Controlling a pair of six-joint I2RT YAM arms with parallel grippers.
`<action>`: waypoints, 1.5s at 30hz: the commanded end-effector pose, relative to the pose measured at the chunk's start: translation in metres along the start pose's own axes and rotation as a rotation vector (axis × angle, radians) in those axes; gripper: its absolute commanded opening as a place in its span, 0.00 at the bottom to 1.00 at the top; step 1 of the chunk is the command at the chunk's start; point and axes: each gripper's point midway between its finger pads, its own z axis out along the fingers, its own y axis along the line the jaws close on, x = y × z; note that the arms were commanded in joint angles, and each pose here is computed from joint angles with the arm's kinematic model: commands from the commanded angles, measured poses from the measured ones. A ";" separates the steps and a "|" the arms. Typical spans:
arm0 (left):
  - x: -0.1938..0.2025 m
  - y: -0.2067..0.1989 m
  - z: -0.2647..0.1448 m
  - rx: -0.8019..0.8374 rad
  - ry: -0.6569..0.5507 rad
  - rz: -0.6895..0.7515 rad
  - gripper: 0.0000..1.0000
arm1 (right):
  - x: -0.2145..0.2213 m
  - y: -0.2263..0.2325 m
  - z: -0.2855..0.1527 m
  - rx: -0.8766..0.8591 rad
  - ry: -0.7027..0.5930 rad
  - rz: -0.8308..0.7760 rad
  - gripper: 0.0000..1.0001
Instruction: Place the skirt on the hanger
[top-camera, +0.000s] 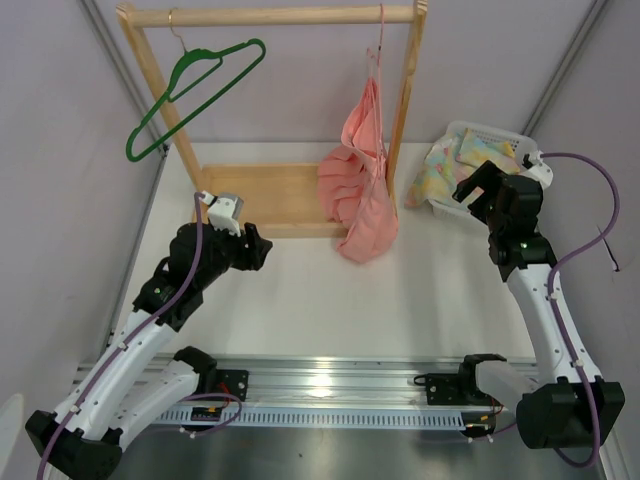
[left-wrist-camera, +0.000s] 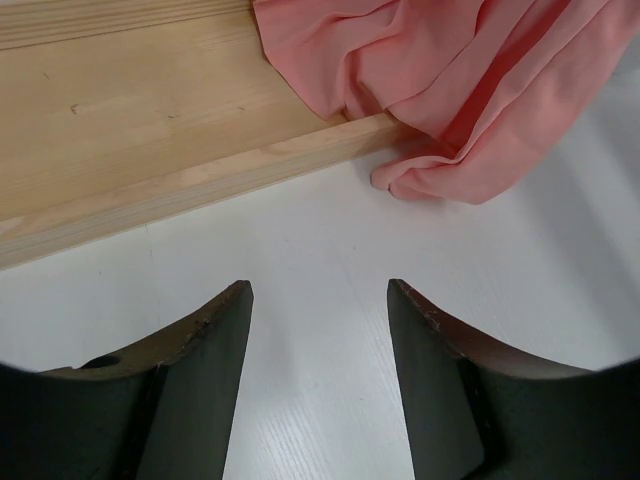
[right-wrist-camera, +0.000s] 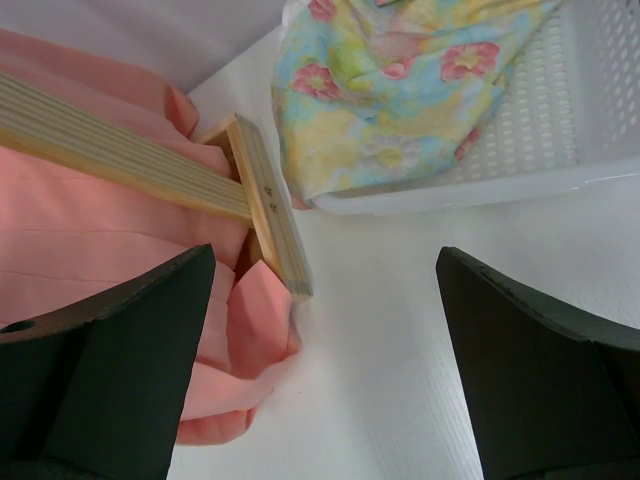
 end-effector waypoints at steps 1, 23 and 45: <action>-0.009 -0.002 -0.001 0.006 -0.034 -0.017 0.62 | -0.016 0.004 -0.004 -0.003 -0.030 -0.016 0.99; -0.010 -0.017 -0.001 0.076 -0.033 -0.063 0.64 | -0.051 -0.089 0.166 0.301 0.150 0.100 0.87; -0.007 -0.017 0.001 0.088 -0.018 -0.077 0.64 | 0.076 -0.084 0.235 0.376 0.401 0.014 0.85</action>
